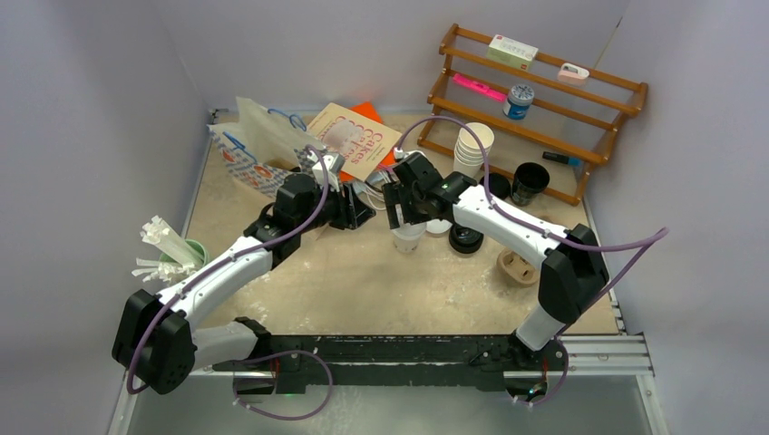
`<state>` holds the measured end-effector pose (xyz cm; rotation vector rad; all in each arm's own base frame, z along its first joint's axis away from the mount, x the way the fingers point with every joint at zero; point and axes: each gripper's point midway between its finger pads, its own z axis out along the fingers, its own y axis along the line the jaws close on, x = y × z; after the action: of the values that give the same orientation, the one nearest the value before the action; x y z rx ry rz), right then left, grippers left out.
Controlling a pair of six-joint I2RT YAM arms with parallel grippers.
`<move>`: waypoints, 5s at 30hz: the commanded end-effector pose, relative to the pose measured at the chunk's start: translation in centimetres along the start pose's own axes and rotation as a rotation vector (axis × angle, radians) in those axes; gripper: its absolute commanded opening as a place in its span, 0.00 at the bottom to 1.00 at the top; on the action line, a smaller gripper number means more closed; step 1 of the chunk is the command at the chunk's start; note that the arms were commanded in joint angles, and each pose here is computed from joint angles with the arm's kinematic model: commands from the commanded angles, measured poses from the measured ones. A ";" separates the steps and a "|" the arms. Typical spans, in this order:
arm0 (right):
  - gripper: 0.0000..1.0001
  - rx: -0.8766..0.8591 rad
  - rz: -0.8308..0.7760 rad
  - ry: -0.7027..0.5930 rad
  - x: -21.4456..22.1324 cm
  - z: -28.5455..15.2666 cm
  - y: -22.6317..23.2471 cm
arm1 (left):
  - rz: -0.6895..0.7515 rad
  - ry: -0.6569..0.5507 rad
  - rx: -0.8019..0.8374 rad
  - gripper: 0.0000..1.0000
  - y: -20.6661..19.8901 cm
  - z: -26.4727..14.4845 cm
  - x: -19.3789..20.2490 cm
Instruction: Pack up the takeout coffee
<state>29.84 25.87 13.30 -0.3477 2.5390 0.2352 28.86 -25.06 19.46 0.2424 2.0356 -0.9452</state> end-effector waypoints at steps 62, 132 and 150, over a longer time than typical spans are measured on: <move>0.98 -0.128 -0.206 -0.060 -1.3 -1.8 0.1 | -0.251 0.125 0.154 0.33 -0.4 5.6 4.7; 0.93 -0.118 -0.154 -0.012 -0.9 -1.1 0.4 | -0.201 0.130 0.184 0.33 -1.8 6.2 3.1; 0.84 -0.093 -0.163 -0.007 -0.6 -1.1 -0.1 | -0.197 0.131 0.187 0.33 -1.8 6.3 3.1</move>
<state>29.36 25.47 13.72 -0.6033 2.5072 0.2887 29.72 -30.33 13.50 0.1441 2.1991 -1.2375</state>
